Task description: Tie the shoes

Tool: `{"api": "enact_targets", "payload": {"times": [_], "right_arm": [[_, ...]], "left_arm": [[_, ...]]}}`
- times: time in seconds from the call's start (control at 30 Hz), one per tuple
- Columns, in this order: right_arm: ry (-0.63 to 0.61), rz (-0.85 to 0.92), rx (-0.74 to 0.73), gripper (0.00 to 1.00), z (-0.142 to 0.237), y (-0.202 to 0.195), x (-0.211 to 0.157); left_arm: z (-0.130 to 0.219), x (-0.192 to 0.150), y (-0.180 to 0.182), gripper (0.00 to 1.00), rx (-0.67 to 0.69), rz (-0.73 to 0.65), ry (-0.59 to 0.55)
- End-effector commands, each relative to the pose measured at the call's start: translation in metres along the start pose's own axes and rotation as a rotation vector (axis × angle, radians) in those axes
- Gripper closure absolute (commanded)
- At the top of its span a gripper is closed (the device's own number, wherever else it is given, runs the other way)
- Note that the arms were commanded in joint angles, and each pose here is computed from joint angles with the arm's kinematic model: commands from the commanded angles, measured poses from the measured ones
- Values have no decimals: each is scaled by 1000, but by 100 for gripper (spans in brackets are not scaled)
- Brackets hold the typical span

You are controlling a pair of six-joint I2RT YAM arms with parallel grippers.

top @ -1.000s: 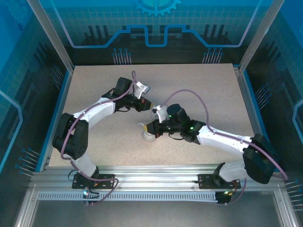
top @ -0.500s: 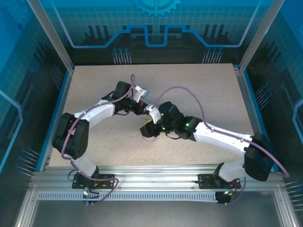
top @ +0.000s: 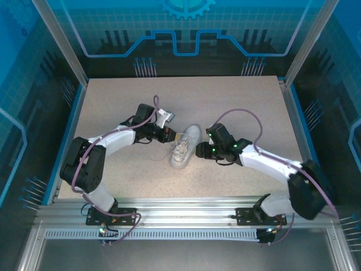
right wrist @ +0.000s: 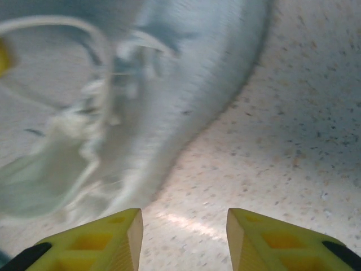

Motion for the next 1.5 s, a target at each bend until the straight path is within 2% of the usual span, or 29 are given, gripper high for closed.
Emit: {"api": "enact_targets", "payload": {"times": [0.0, 0.13, 0.33, 0.5, 0.87, 1.1, 1.23, 1.3, 1.4, 1.47], "right_arm": [[25, -41, 38, 60, -21, 0, 17], [40, -38, 30, 63, -47, -8, 39], [68, -34, 100, 66, -88, -11, 69], [72, 5, 147, 67, -106, -6, 94], [36, 63, 238, 71, -116, 18, 126], [-16, 87, 156, 78, -97, 21, 130], [-50, 86, 122, 78, -87, 19, 131], [-59, 92, 106, 77, -85, 19, 131], [-54, 70, 59, 62, -83, 10, 126], [-55, 51, 23, 56, -81, 0, 120]], "left_arm": [[10, 0, -5, 100, 5, 6, -53], [12, -10, -4, 100, 24, 22, -62], [9, -24, -8, 100, 46, 37, -65], [12, -20, -10, 100, 67, 56, -89], [21, -5, -21, 100, 66, 52, -112], [30, -5, -14, 100, 76, 79, -123], [27, -12, -3, 100, 85, 105, -103], [24, -18, 2, 100, 90, 118, -89], [18, -30, 14, 100, 106, 145, -63], [14, -40, 21, 100, 112, 170, -51]]}}
Point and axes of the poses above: each hand's point on the last joint's axis, 136 mm out from that joint toward the fingers, its own z axis back along the fingers, its own y axis along the line the jaws close on, x = y × z, the point moved 1 cm from there along z, back along the fingers, and after that the axes turned 15 degrees about z, right-handed, at the moved point
